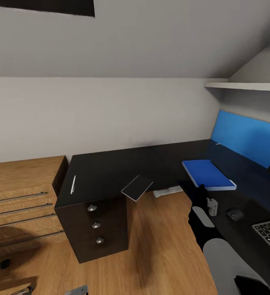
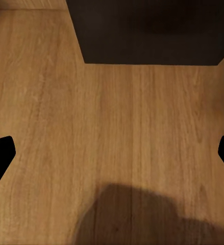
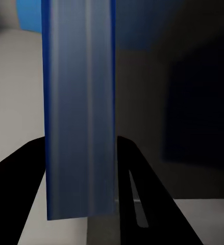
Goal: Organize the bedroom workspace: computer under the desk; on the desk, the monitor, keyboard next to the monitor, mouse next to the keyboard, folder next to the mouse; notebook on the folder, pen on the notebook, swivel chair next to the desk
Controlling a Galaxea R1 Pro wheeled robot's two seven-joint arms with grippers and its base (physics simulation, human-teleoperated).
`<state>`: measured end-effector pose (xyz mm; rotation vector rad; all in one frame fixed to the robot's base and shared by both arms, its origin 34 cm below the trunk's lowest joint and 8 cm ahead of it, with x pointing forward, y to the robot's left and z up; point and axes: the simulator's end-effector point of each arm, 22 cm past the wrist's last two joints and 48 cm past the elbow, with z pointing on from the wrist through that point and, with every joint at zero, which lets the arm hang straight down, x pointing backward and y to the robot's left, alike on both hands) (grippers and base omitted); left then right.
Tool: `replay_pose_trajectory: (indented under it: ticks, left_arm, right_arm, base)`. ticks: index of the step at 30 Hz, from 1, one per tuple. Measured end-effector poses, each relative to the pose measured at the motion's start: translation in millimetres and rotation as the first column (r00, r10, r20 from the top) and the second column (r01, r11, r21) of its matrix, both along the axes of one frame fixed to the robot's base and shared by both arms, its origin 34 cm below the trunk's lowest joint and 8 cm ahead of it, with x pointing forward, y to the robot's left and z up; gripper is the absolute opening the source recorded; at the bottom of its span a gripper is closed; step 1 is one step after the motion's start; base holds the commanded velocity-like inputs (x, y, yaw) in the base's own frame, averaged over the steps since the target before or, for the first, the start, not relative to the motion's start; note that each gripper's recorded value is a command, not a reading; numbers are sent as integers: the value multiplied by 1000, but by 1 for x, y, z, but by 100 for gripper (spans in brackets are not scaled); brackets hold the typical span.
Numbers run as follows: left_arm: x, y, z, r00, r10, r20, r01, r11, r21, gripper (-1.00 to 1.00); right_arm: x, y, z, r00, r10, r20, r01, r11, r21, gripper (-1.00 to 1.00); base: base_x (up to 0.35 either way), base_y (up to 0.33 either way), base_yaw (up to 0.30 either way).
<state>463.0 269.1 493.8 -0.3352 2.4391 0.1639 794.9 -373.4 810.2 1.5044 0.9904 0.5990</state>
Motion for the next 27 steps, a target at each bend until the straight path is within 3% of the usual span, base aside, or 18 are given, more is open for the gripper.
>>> replay_pose_trajectory:
  ticks: [17,27]
  left_arm:
    - [-1,-1,-16,1000,-2,1,2,1000,0,100]
    - [-1,2,-16,1000,-5,4,5,1000,6,100]
  right_arm:
    - [-1,-1,-17,1000,0,-4,0,1000,1,-100]
    - [-5,-2,-29,999,-9,-53,10,1000,29,-100]
  base:
    - [0,0,0]
    - [-6,-7,0]
